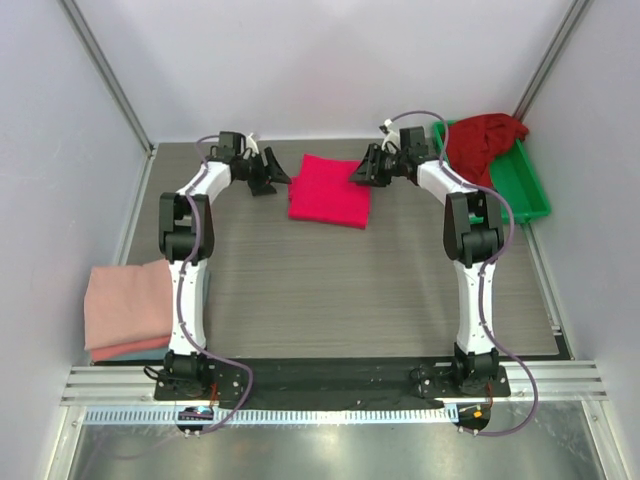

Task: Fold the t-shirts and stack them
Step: Neatly place the folded tshirt to the corner

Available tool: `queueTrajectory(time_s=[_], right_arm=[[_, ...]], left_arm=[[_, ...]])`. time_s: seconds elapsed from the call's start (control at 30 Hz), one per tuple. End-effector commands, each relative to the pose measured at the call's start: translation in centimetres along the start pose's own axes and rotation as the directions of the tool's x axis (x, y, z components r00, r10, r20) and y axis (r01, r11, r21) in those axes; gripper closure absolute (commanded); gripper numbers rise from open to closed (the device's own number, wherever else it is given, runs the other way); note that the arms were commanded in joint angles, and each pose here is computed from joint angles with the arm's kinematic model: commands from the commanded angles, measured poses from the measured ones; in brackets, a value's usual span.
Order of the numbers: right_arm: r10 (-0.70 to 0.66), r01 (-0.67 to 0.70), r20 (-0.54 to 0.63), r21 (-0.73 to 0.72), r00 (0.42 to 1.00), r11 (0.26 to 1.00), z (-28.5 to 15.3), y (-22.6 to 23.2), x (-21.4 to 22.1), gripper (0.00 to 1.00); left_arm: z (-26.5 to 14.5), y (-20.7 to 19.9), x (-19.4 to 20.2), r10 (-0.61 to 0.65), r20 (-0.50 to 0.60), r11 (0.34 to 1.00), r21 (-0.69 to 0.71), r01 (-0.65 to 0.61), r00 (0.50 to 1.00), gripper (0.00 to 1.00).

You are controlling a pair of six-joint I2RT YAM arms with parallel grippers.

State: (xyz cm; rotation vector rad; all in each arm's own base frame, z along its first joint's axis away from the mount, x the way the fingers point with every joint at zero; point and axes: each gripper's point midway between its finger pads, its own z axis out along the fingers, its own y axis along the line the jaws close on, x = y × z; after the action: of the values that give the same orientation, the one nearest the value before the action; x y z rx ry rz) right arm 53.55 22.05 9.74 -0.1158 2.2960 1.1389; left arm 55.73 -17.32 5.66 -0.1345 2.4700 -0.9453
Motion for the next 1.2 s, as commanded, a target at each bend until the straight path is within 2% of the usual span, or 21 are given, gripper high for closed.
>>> queueTrajectory(time_s=[0.0, 0.07, 0.23, 0.43, 1.17], right_arm=[[-0.054, 0.054, -0.007, 0.053, 0.999, 0.997, 1.0, -1.6, -0.1, 0.53], [-0.059, 0.06, -0.024, 0.081, 0.998, 0.995, 1.5, -2.9, 0.5, 0.53], [-0.079, 0.085, -0.058, 0.114, 0.995, 0.99, 2.1, -4.4, 1.1, 0.53], [-0.091, 0.101, -0.074, 0.142, 0.993, 0.985, 2.6, -5.6, 0.9, 0.53], [-0.087, 0.097, -0.087, 0.123, 0.992, 0.988, 3.4, -5.5, 1.5, 0.53]], left_arm=[[1.7, -1.3, -0.4, -0.086, -0.026, 0.979, 0.183, 0.089, 0.996, 0.29], [2.5, -1.7, -0.5, -0.109, -0.035, 0.966, 0.233, 0.114, 0.993, 0.29], [5.4, -2.2, -0.2, -0.079, -0.054, 0.943, 0.319, 0.092, 0.995, 0.34], [7.5, -2.6, 2.5, -0.102, -0.129, 0.931, 0.337, 0.14, 0.986, 0.39], [8.1, -6.2, 9.0, -0.063, -0.273, 0.928, 0.338, 0.158, 0.96, 0.45]])
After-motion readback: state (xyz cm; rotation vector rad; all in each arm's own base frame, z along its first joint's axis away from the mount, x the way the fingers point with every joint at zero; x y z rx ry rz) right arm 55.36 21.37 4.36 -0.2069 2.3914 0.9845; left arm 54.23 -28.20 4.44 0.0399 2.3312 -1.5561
